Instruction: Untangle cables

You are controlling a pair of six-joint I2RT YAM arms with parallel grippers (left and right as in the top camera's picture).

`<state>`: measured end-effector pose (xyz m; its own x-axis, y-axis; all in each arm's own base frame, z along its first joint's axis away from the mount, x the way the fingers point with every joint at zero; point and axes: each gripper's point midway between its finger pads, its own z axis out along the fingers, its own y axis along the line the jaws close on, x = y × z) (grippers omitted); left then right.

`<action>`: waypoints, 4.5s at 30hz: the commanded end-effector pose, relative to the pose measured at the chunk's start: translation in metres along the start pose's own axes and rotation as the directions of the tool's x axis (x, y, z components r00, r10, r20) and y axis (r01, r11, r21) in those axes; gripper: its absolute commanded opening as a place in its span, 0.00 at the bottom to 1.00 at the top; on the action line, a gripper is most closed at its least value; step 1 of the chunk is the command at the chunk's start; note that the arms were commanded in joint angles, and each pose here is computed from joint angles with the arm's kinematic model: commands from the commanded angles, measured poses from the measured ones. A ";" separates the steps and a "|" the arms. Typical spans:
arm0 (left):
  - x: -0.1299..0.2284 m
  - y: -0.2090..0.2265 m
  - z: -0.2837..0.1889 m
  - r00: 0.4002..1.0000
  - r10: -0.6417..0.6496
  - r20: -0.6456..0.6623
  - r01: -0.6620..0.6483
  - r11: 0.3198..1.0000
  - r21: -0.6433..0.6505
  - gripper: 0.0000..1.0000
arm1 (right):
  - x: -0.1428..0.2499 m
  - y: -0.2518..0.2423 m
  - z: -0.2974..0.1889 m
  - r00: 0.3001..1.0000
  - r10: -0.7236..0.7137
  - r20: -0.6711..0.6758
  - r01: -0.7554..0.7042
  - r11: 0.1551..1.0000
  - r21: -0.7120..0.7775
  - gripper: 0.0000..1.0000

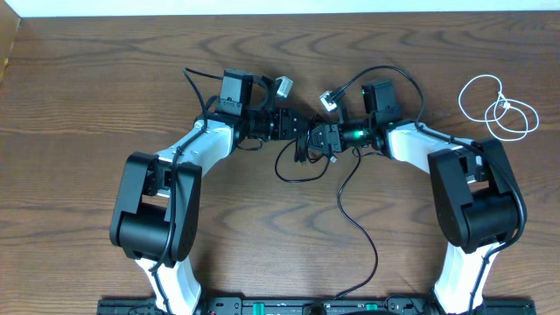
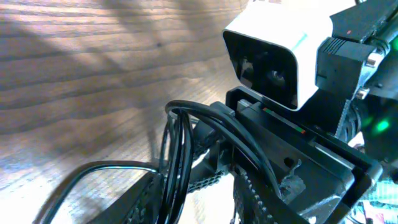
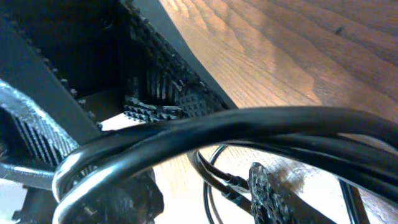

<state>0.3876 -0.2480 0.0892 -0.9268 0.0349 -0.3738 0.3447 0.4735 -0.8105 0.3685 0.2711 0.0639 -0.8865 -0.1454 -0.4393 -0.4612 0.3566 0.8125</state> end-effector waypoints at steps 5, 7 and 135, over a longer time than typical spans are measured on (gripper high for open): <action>0.013 -0.013 0.010 0.999 0.005 -0.046 -0.003 0.999 0.044 0.41 | -0.005 0.001 0.018 0.999 0.025 0.020 -0.026 0.999 0.039 0.44; 0.013 -0.013 0.010 0.999 0.001 -0.048 0.002 0.999 0.047 0.41 | -0.008 -0.004 0.019 0.999 0.036 0.039 -0.039 0.996 0.075 0.43; 0.052 0.106 -0.031 0.991 -0.072 -0.112 -0.011 0.795 -0.606 0.11 | -0.054 -0.016 -0.045 0.956 0.221 0.193 -0.215 0.975 -0.051 0.01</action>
<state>0.3744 -0.1748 0.0044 -0.9611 0.0756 -0.2656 0.1801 0.9008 -0.3952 0.4111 0.2434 0.0787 -0.9365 0.0711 -0.3434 -0.2993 0.3482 0.8884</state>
